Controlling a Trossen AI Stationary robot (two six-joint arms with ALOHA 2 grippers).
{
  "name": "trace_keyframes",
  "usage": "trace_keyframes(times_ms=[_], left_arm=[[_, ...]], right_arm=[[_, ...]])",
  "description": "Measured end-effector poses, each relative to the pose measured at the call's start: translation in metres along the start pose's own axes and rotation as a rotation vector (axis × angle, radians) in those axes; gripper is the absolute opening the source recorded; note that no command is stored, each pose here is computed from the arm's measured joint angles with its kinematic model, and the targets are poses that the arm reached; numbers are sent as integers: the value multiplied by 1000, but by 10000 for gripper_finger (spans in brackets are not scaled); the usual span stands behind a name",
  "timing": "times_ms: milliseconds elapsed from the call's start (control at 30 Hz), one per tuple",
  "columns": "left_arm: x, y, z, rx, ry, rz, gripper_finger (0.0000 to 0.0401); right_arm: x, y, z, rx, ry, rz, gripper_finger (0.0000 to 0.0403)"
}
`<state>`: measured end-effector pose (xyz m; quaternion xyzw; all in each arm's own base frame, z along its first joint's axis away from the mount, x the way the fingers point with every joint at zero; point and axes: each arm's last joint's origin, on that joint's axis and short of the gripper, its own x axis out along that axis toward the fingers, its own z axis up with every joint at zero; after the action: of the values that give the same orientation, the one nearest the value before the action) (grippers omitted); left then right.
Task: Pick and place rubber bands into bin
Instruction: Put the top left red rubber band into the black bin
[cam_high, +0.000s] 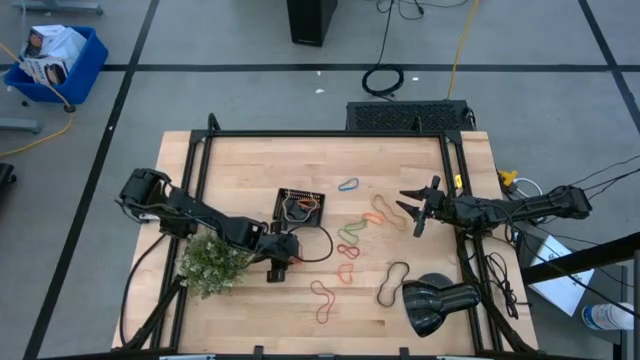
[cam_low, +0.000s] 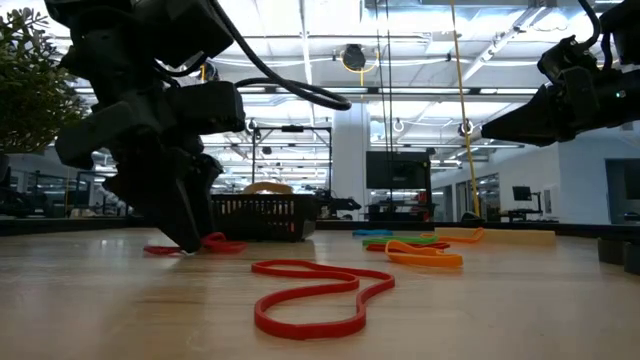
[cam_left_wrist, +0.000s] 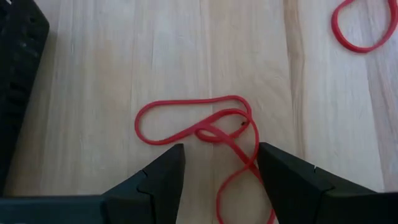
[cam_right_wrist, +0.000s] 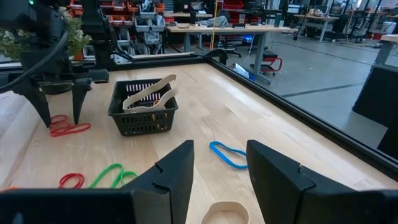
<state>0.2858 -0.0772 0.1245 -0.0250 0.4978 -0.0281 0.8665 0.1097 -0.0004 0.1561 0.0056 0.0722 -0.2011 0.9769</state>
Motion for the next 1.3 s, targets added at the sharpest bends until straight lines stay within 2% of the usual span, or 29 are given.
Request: trace_keyframes(times_ms=[200, 300, 533, 767, 1033, 1200, 1300], left_arm=[[-1, 0, 0, 6, -1, -10, 207], [-1, 0, 0, 6, -1, -9, 190], [-1, 0, 0, 11, -3, -9, 106], [-1, 0, 0, 85, 0, -32, 12], [-10, 6, 2, 40, 12, -80, 11], [-37, 11, 10, -26, -1, -94, 12], [-57, 13, 15, 7, -47, -112, 15]], right_arm=[[0, 0, 0, 0, 0, 0, 141], [0, 0, 0, 0, 0, 0, 141], [0, 0, 0, 0, 0, 0, 141], [0, 0, 0, 0, 0, 0, 141], [0, 0, 0, 0, 0, 0, 141], [0, 0, 0, 0, 0, 0, 141], [0, 0, 0, 0, 0, 1, 141]])
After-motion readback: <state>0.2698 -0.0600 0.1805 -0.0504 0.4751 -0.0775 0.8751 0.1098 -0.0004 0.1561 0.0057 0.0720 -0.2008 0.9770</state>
